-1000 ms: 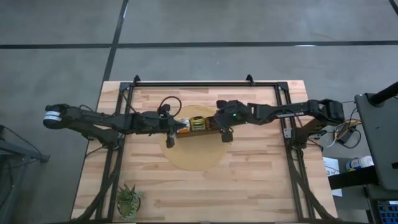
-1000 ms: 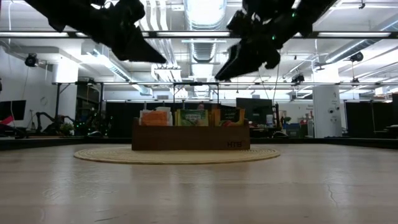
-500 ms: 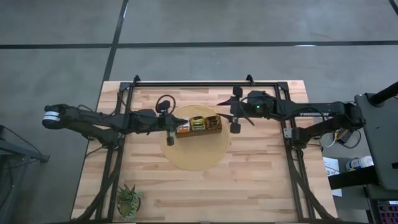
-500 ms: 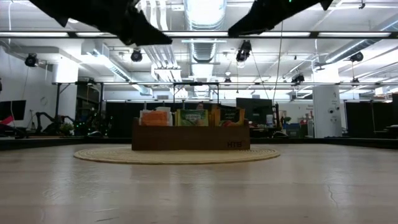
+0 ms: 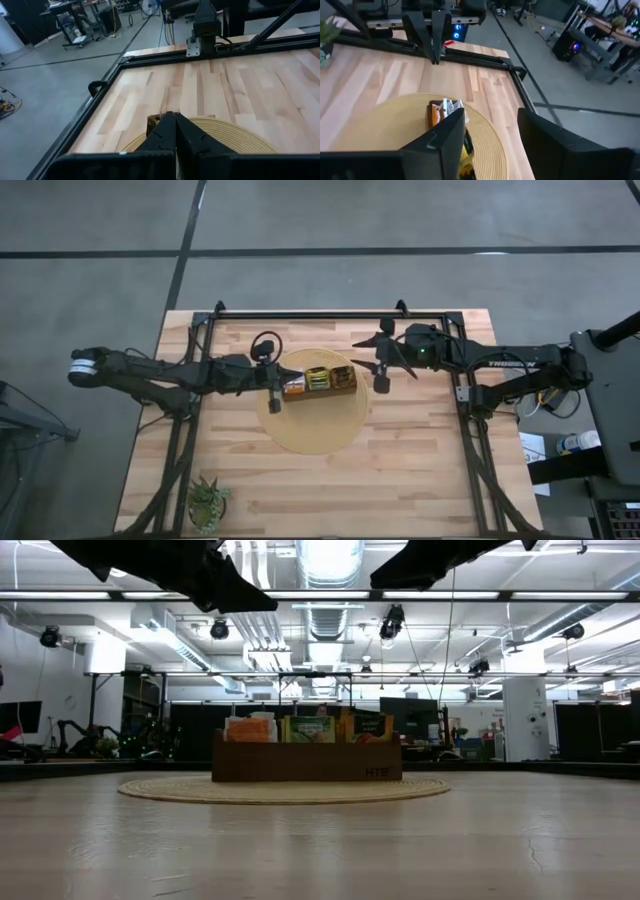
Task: Pick & Place Tea
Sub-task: Return to Home Position
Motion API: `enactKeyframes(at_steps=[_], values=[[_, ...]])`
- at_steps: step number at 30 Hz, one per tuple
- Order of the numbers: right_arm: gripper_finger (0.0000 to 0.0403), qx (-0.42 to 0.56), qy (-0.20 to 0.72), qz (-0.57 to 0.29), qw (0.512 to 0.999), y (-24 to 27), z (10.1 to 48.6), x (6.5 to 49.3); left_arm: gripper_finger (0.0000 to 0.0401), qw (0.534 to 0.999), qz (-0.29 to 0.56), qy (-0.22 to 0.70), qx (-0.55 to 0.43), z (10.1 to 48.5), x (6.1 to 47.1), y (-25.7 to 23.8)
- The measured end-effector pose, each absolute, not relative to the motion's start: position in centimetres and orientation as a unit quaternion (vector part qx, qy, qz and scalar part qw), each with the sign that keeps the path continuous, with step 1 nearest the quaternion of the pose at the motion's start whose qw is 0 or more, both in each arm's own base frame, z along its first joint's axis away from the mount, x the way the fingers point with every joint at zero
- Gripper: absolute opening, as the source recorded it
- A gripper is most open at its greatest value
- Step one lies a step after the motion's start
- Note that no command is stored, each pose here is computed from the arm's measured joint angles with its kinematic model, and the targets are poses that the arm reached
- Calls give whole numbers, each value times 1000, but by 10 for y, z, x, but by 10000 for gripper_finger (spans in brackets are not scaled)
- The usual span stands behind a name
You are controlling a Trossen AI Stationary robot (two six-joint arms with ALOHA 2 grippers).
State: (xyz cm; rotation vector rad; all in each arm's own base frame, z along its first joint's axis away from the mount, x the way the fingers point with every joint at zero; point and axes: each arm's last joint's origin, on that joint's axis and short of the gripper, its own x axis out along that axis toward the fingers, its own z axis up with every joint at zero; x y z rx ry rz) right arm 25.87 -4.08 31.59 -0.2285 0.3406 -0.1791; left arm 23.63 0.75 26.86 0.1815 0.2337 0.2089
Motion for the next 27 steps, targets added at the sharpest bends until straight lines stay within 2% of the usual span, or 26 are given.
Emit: enactKeyframes(at_steps=[13,22,27], values=[[174,-57,116,-102,986,-41,325,261,0,992,112,34,50,290,240,8],[180,-35,103,-105,988,-41,329,259,0,994,100,15,39,298,236,7],[176,-34,101,-102,989,-39,334,250,0,994,100,20,30,305,222,7]])
